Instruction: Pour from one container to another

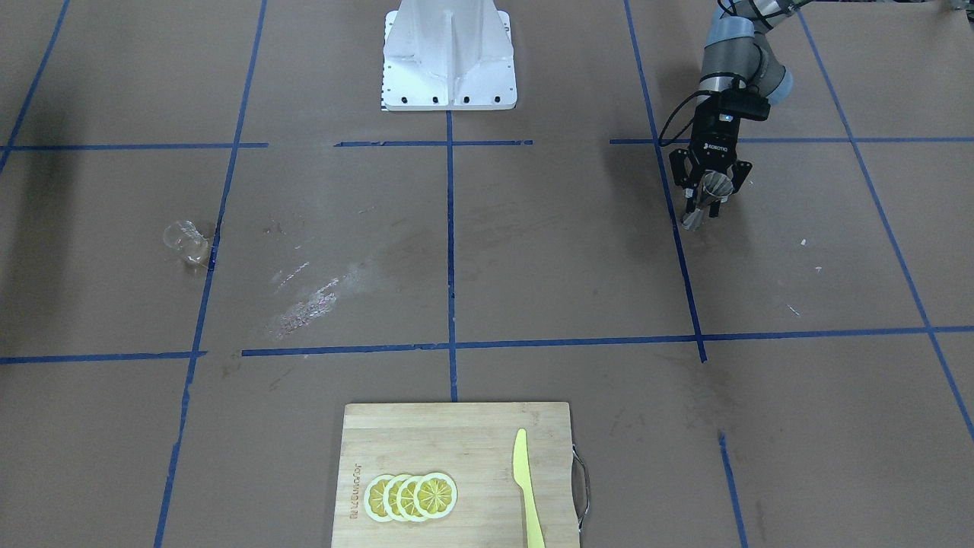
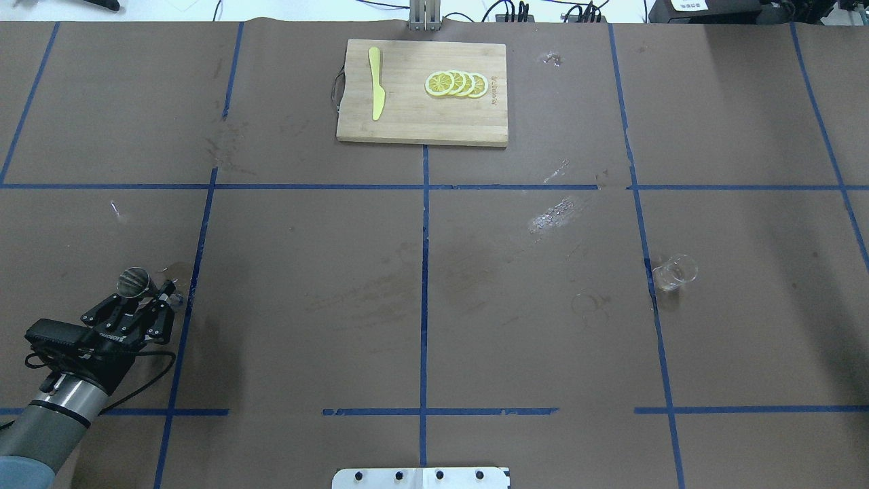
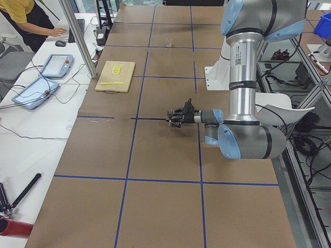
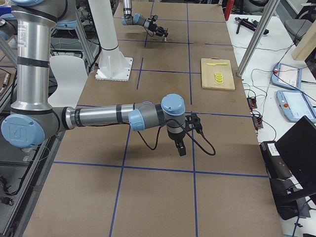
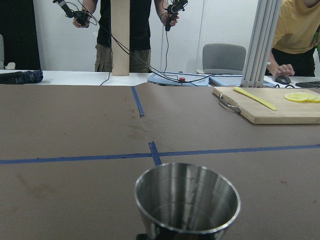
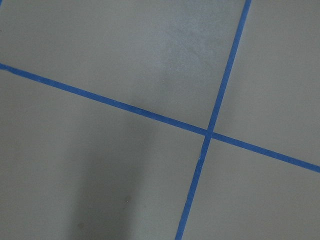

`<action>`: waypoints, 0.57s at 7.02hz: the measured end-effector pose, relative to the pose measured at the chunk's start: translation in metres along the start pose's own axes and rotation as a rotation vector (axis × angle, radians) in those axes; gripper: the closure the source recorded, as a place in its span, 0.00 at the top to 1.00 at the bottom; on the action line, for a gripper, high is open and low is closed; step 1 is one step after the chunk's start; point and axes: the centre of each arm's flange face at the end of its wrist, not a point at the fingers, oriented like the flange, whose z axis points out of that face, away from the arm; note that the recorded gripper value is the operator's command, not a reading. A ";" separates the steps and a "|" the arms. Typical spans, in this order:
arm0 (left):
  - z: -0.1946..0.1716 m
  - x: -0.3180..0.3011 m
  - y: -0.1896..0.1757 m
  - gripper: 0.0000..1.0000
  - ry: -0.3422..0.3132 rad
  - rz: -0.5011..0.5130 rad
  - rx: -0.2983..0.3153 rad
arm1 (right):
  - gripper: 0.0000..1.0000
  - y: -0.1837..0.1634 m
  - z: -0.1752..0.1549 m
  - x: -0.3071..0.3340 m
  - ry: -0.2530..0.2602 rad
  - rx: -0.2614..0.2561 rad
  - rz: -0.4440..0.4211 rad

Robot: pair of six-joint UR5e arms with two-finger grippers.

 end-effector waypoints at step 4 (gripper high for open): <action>-0.003 0.000 -0.008 0.00 0.012 -0.026 0.013 | 1.00 -0.001 -0.001 -0.001 0.000 0.002 -0.002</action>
